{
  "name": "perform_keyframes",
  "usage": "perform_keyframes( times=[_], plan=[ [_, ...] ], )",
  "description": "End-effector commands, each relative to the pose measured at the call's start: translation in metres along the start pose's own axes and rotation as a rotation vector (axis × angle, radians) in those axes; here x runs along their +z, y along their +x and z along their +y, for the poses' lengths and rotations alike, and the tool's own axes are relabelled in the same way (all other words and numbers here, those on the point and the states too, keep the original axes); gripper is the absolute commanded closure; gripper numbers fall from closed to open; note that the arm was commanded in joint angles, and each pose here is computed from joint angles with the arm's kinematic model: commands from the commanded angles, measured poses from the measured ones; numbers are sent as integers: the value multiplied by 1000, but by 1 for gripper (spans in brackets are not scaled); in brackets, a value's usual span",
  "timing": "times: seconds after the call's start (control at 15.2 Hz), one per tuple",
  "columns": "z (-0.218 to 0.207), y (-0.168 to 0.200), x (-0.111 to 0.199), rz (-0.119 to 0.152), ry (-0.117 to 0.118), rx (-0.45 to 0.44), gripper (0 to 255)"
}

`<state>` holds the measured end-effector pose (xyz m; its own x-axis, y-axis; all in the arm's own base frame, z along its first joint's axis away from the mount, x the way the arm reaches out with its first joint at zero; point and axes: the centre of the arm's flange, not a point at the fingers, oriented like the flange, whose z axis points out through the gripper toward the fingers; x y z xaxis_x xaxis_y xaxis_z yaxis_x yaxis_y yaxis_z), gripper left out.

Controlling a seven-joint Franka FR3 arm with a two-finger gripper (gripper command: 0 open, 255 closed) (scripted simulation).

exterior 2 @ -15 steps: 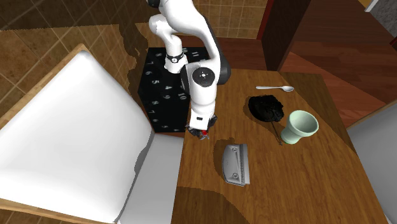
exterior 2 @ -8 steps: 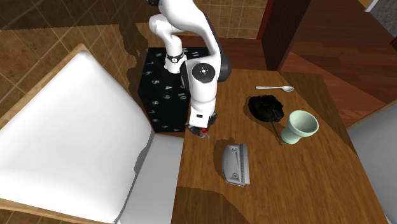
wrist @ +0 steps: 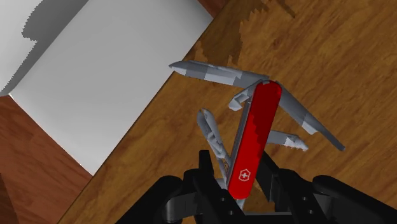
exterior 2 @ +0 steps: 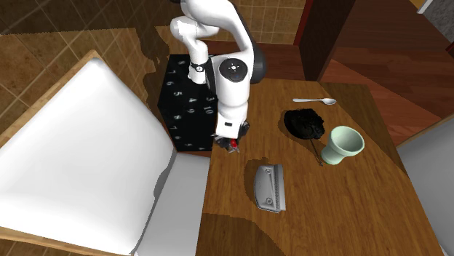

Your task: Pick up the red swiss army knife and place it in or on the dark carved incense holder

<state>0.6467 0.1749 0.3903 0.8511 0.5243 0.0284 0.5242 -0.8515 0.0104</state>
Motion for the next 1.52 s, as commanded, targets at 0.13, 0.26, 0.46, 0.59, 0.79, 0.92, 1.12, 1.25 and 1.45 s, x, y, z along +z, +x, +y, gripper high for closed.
perform_keyframes(
  times=[0.13,0.26,0.46,0.59,0.79,0.92,1.12,1.25,1.45],
  plan=[
    [1,1,-21,0,0,0,255],
    [1,1,-32,0,0,0,255],
    [1,2,-44,0,0,0,255],
    [-24,10,-45,0,0,0,255],
    [-62,21,-45,0,0,0,255],
    [-87,29,-46,0,0,0,255],
    [-125,41,-47,0,0,0,255],
    [-150,49,-48,0,0,0,255],
    [-188,61,-49,0,0,0,255]
  ],
)
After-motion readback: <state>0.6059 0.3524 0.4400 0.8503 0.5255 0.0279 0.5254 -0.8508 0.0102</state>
